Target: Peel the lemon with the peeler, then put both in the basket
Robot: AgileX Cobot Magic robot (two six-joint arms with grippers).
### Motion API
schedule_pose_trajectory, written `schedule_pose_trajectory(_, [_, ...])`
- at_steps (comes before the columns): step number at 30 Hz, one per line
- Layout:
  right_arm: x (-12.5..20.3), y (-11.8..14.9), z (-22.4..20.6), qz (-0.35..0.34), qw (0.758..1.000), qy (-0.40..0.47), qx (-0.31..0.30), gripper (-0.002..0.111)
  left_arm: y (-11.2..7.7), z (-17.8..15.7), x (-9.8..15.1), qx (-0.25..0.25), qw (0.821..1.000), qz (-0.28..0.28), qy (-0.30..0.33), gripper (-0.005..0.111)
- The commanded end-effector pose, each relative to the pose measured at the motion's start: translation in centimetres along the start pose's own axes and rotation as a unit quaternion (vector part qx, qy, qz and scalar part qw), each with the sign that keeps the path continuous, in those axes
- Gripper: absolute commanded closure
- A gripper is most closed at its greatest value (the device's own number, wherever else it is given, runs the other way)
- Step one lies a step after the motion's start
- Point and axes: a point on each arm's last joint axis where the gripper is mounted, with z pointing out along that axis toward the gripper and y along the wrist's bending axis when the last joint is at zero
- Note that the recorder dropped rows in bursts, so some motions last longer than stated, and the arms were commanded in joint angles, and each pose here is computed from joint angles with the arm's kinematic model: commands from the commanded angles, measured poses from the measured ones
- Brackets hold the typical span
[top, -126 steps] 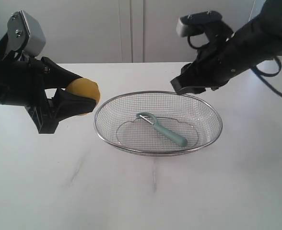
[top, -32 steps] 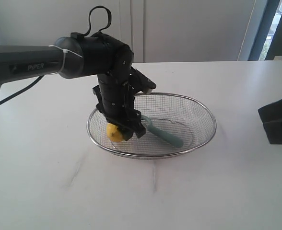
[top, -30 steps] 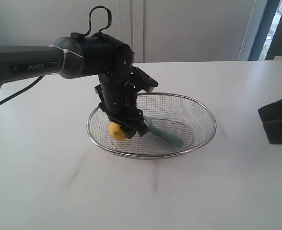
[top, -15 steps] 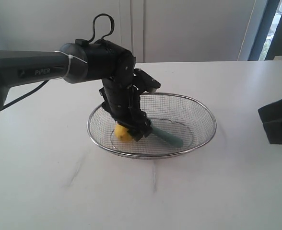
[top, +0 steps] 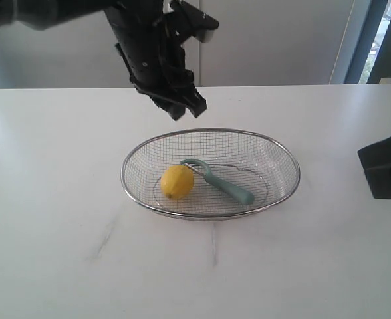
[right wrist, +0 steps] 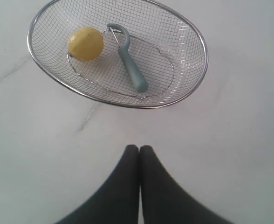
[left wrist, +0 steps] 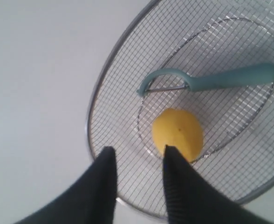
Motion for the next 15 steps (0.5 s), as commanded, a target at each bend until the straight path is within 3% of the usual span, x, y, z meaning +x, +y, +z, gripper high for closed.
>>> schedule_pose_trajectory(1, [0.0,-0.1,-0.1,-0.004,1.000,-0.012,0.006,0.108,0.6,-3.5,1.3,-0.020,1.000,0.001,0.022,0.104])
schedule_pose_trajectory(15, [-0.1,-0.4,0.4,-0.014,0.999,-0.039,0.020,0.108,0.1,-7.0,5.9,-0.029,0.999,-0.008,0.021,0.107])
